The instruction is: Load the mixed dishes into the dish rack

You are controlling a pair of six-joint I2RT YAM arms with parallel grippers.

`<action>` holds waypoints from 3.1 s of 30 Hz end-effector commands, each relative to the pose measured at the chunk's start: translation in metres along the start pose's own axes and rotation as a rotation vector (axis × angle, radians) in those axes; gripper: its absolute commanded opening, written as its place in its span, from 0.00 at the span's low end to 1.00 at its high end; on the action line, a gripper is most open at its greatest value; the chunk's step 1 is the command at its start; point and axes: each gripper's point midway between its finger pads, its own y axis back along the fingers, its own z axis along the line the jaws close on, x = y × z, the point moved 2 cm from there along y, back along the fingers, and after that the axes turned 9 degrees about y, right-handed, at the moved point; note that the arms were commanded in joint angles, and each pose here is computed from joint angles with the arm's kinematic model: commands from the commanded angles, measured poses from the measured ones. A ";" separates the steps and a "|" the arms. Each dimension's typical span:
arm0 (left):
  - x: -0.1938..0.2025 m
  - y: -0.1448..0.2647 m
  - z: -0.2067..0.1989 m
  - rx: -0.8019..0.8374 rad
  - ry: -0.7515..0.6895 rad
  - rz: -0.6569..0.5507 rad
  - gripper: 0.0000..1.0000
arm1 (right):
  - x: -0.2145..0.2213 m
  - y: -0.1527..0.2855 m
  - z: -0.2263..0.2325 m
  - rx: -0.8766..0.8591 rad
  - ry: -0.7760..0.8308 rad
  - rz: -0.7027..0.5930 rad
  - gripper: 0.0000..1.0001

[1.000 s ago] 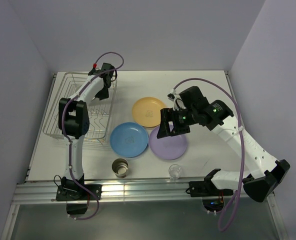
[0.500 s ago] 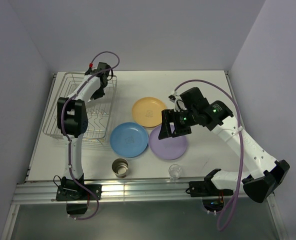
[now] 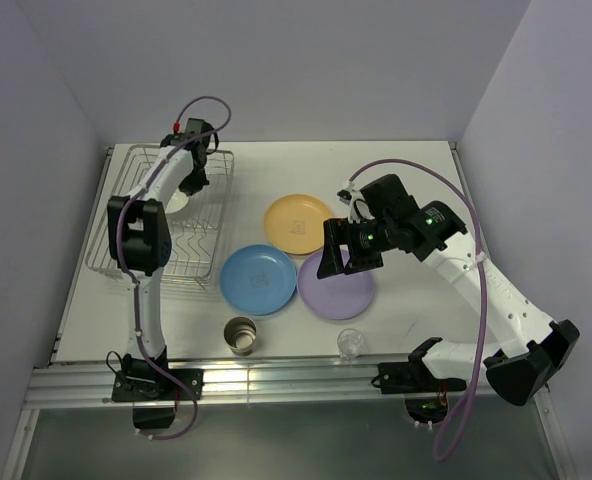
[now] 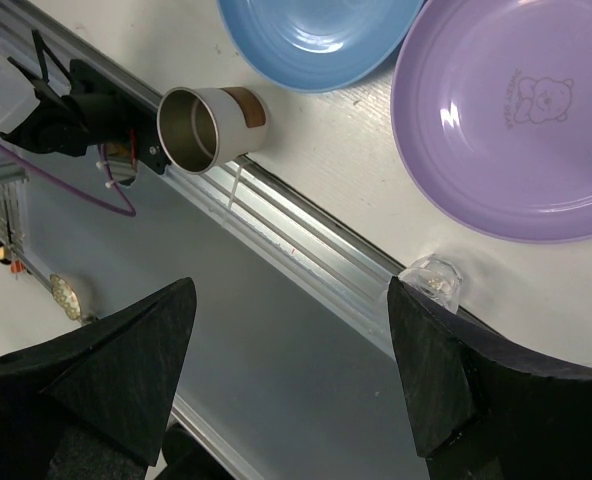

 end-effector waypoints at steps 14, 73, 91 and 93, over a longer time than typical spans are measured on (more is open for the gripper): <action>-0.088 0.123 -0.001 0.834 0.419 -0.036 0.00 | -0.013 0.020 0.010 -0.007 0.005 -0.072 0.84; -0.063 0.100 -0.002 1.832 0.702 0.390 0.00 | -0.283 -0.114 0.073 -0.268 0.136 -0.419 0.82; -0.044 0.071 -0.006 1.833 0.676 0.529 0.00 | -0.335 -0.194 0.090 -0.395 0.180 -0.638 0.76; -0.039 0.067 -0.006 1.836 0.693 0.547 0.00 | -0.337 -0.206 0.089 -0.416 0.151 -0.628 0.70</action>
